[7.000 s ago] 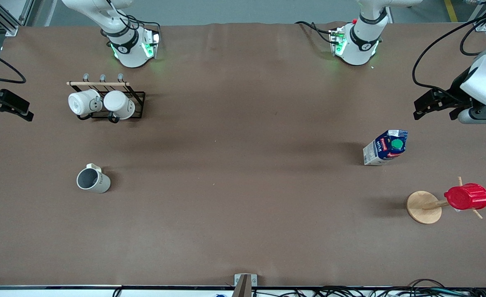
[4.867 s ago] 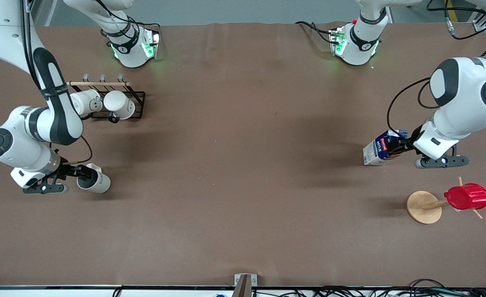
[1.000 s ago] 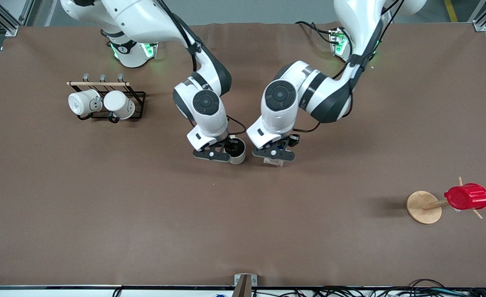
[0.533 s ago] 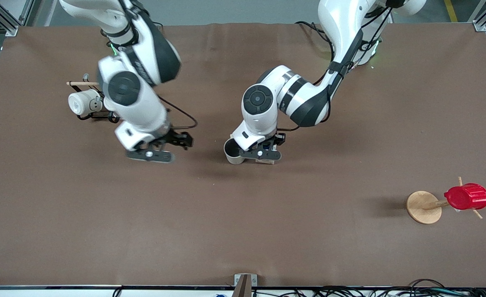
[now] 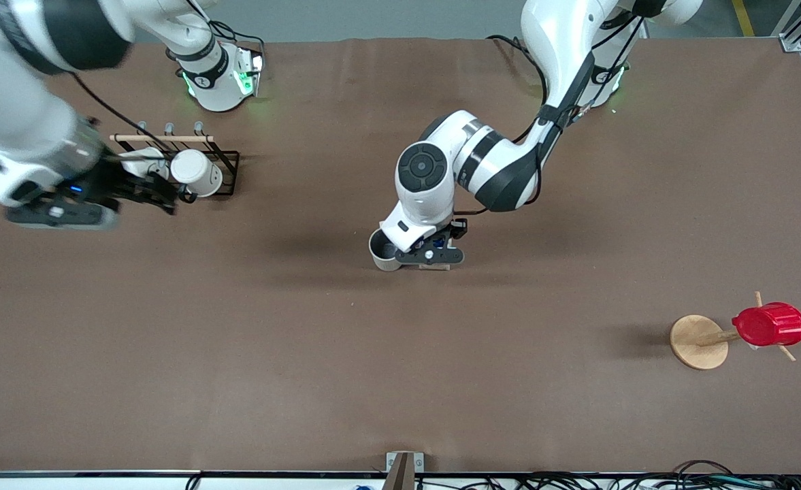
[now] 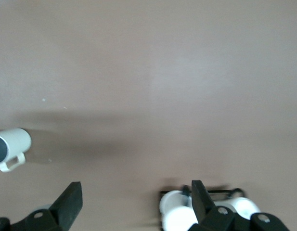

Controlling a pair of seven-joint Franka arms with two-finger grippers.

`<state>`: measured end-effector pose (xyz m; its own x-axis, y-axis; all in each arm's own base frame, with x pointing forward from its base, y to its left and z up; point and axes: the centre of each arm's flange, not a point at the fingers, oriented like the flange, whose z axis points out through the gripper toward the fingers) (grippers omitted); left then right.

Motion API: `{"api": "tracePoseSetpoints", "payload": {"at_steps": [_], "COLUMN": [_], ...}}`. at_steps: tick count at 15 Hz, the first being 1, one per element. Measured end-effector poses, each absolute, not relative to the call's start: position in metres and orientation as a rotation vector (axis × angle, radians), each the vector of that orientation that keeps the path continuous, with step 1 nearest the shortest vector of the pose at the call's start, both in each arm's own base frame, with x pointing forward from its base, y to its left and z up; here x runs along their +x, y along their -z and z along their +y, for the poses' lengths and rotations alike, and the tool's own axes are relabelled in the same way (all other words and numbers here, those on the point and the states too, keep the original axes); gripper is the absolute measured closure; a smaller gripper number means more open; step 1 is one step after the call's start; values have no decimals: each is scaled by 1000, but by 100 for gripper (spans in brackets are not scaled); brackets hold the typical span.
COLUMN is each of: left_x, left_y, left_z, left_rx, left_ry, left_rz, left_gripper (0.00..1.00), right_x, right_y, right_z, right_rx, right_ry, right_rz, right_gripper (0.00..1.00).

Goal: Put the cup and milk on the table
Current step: 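Release the mug and withdraw the right gripper while the left gripper holds milk, then lower the milk carton beside the mug and open the left gripper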

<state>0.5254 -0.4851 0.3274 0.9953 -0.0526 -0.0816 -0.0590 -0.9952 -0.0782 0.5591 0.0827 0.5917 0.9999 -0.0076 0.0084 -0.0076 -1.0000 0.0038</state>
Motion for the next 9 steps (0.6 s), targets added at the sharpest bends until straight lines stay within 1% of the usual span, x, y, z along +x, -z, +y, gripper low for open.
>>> {"api": "tracePoseSetpoints", "payload": {"at_steps": [1, 2, 5, 8, 9], "left_x": [526, 526, 530, 532, 532], "left_y": [-328, -328, -353, -421, -448], "left_z": [-485, -485, -487, -463, -447], "left_rx": [-3058, -3059, -3085, -3086, -3084], "left_ry": [-121, -120, -76, -67, -70], "left_rz": [85, 88, 102, 62, 57], "left_gripper": [57, 55, 27, 0, 0], "right_x": [556, 554, 554, 556, 555], "right_y": [-605, -616, -626, -637, -642], "right_z": [58, 35, -13, -21, -21], "right_rx": [3137, 3138, 3136, 3134, 3134], "right_ry": [-13, -21, -39, -68, -64], "right_rz": [2, 5, -8, -19, -18], "right_gripper": [0, 0, 0, 0, 0]}}
